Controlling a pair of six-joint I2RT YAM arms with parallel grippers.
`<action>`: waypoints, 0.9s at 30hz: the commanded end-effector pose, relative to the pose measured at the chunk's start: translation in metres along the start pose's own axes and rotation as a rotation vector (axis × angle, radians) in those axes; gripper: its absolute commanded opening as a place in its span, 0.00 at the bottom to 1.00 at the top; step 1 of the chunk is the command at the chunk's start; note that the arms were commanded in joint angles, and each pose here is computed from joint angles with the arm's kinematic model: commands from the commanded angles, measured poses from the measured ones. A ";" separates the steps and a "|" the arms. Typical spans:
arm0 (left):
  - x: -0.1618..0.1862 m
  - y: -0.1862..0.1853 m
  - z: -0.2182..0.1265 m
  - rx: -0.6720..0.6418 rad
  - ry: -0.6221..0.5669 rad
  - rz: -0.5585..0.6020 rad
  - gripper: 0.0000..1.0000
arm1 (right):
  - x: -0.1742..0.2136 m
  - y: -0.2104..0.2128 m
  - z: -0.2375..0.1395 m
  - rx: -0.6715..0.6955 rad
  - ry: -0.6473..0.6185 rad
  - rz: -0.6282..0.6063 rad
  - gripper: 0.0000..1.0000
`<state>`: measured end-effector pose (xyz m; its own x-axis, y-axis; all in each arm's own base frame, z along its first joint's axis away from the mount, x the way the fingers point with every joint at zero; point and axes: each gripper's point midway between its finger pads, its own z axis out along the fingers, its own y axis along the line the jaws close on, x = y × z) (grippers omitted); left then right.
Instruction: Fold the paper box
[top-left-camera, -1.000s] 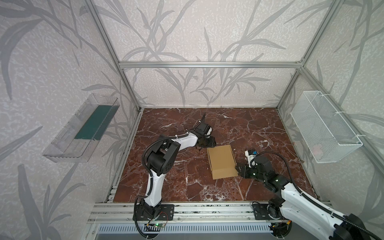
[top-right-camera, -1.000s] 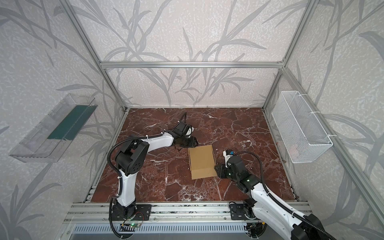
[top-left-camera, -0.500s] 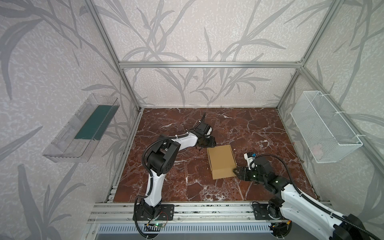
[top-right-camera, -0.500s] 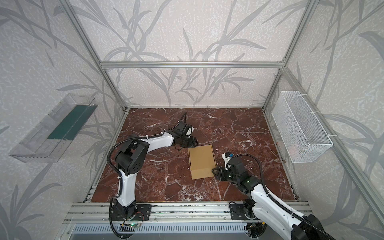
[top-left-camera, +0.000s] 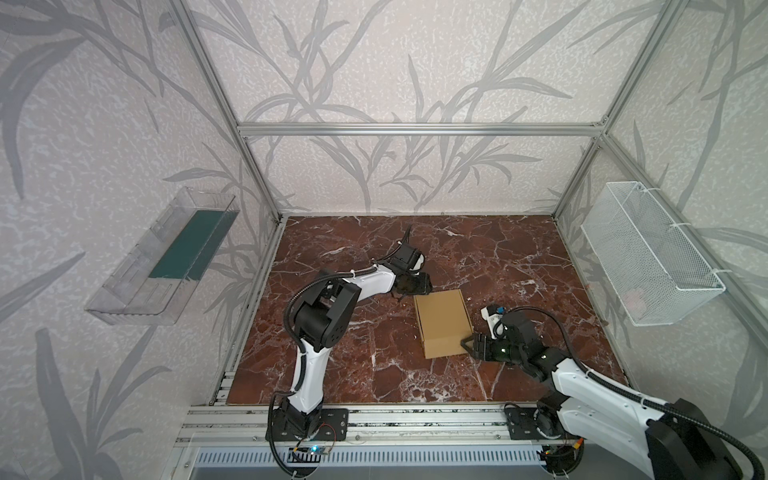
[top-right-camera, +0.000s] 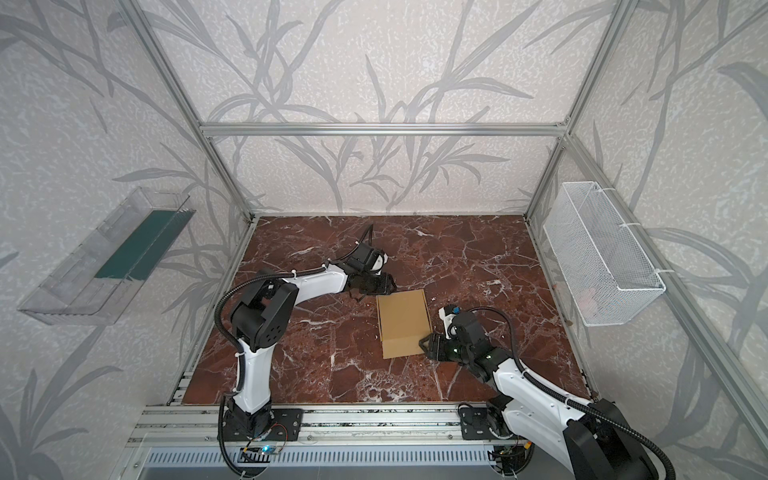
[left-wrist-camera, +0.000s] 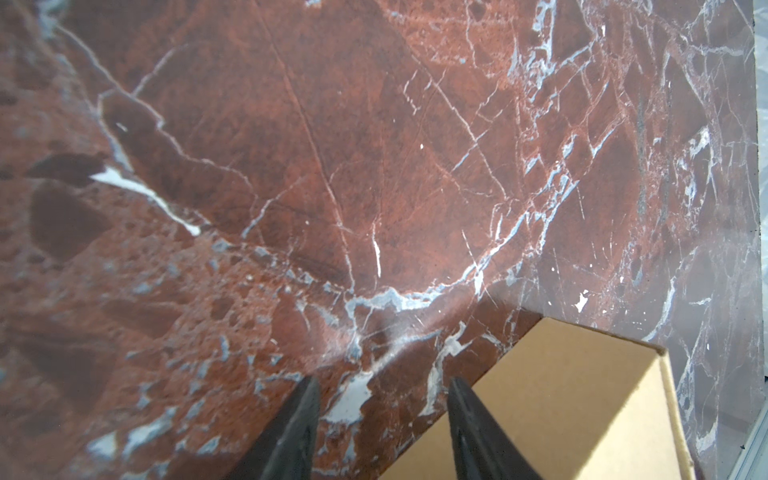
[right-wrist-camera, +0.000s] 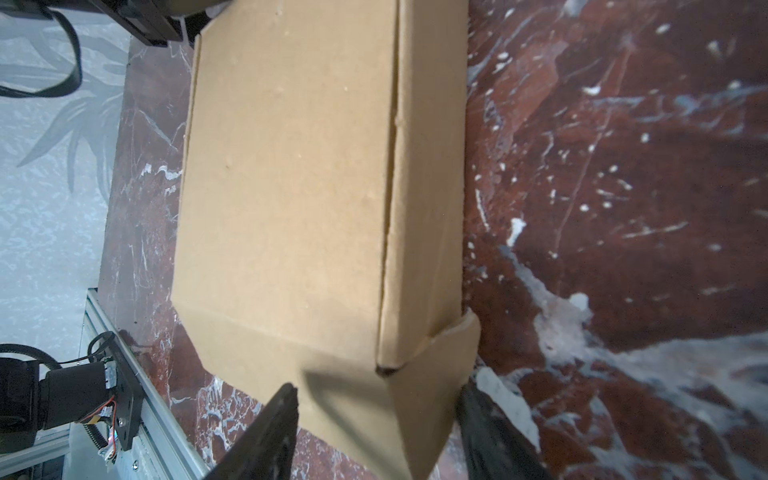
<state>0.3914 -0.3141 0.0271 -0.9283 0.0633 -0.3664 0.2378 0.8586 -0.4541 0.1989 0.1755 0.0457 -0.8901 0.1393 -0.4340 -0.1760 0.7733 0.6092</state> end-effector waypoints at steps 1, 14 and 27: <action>0.080 0.043 0.021 -0.129 0.268 -0.071 0.53 | -0.017 0.016 -0.004 -0.041 -0.042 -0.034 0.61; 0.080 0.044 0.023 -0.128 0.271 -0.074 0.53 | -0.023 0.023 -0.005 -0.067 -0.054 -0.055 0.61; 0.083 0.044 0.024 -0.123 0.271 -0.079 0.53 | -0.020 0.023 0.003 -0.090 -0.039 0.013 0.59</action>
<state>0.3912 -0.3143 0.0271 -0.9289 0.0636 -0.3649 0.2381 0.8571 -0.4568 0.2089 0.1867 0.0575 -0.8814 0.1500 -0.4480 -0.2005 0.7398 0.6423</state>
